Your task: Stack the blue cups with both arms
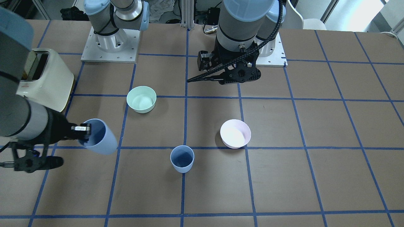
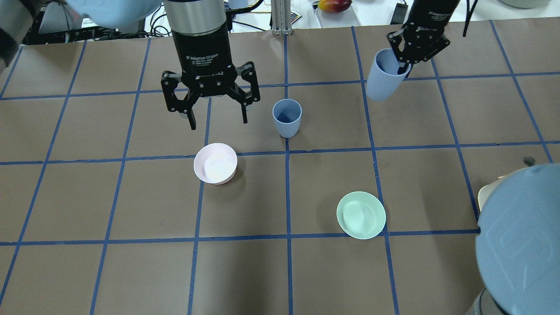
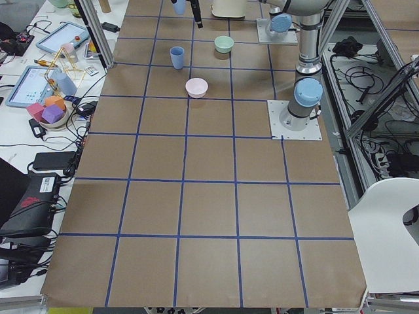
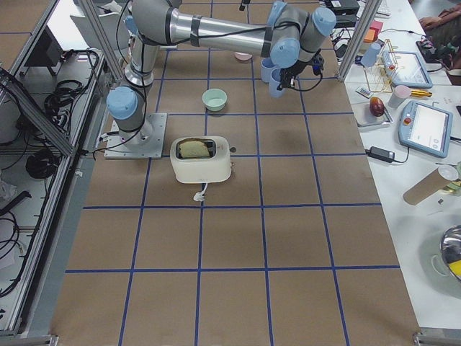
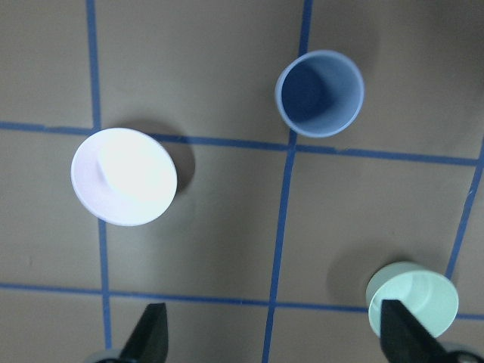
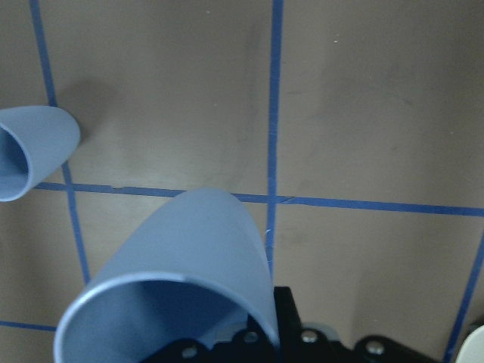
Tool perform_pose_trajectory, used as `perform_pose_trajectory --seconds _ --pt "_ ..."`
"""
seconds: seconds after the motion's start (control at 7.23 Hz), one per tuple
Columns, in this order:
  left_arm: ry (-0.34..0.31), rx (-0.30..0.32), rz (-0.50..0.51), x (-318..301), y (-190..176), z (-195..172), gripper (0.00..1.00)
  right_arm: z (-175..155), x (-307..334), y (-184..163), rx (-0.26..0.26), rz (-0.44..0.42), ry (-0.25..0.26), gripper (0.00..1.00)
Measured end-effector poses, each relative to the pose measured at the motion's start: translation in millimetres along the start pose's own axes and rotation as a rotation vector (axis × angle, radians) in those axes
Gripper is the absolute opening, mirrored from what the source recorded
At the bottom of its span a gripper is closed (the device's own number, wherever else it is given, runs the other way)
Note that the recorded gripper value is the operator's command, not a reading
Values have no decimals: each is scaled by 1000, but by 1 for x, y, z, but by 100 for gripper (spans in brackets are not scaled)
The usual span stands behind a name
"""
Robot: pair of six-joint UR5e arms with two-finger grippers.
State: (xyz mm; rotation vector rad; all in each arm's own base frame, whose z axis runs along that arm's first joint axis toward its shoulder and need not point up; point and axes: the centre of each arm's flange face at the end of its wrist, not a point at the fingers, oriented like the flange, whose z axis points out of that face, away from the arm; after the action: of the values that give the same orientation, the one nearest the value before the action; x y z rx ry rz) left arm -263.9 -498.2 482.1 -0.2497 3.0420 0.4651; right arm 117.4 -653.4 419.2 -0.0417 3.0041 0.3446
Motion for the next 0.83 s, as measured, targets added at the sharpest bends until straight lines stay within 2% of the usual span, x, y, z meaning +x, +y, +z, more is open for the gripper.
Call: perform_pose_trajectory --seconds 0.14,0.28,0.41,0.55,0.83 --pt "21 69 3 -7 0 11 100 -1 -49 10 20 29 8 0" --pt "46 190 56 -12 -9 15 100 2 -96 18 56 58 18 0" --pt "42 299 141 -25 -20 10 100 6 -131 23 93 83 19 0" --pt "36 357 181 -44 -29 2 100 11 -156 25 127 104 15 0" --pt "40 409 162 -79 -35 -16 100 40 -183 11 144 129 18 0"
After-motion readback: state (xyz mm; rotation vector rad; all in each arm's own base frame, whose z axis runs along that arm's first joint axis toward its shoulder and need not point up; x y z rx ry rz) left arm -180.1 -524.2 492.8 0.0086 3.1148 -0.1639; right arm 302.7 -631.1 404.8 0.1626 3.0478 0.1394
